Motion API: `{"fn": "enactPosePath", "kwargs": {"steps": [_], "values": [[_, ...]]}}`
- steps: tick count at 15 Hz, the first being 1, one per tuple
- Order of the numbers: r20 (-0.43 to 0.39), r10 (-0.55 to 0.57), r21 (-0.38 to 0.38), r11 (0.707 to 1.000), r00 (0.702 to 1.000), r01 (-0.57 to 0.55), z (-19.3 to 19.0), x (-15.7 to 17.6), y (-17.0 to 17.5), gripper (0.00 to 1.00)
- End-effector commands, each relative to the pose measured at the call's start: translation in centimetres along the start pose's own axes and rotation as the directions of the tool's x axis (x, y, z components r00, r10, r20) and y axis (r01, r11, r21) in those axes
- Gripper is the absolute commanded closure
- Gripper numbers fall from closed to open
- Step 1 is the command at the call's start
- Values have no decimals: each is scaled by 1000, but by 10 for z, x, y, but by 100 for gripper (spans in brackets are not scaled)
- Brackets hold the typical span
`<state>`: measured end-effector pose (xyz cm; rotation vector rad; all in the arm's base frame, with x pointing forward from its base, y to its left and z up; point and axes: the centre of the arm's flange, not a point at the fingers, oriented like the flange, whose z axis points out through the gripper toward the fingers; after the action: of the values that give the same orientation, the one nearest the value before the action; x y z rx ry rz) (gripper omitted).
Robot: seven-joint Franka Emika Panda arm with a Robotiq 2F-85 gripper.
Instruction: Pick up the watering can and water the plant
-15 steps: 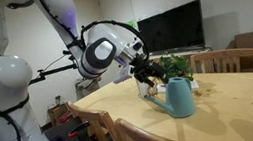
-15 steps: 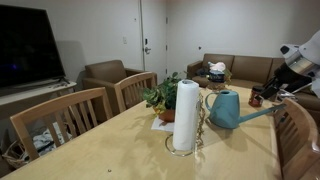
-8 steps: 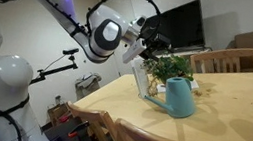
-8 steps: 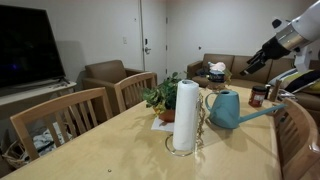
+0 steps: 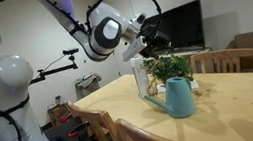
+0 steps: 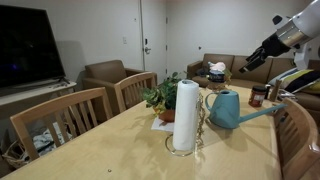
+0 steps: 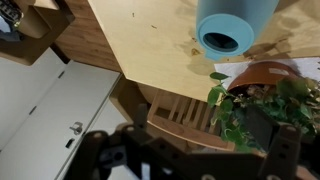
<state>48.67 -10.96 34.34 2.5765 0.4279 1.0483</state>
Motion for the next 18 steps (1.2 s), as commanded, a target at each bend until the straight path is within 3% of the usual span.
{"fn": "enactPosePath", "kwargs": {"steps": [1,6,8,15,18], "values": [[0,0,0,1000,1000,0,0,0,0,0],[20,-47,39,998,999,46,2,9,5,0],[32,-23,91,996,999,20,5,14,8,0],[90,-8,164,986,996,-7,12,25,12,0],[124,-53,150,988,991,34,16,24,12,0]]}}
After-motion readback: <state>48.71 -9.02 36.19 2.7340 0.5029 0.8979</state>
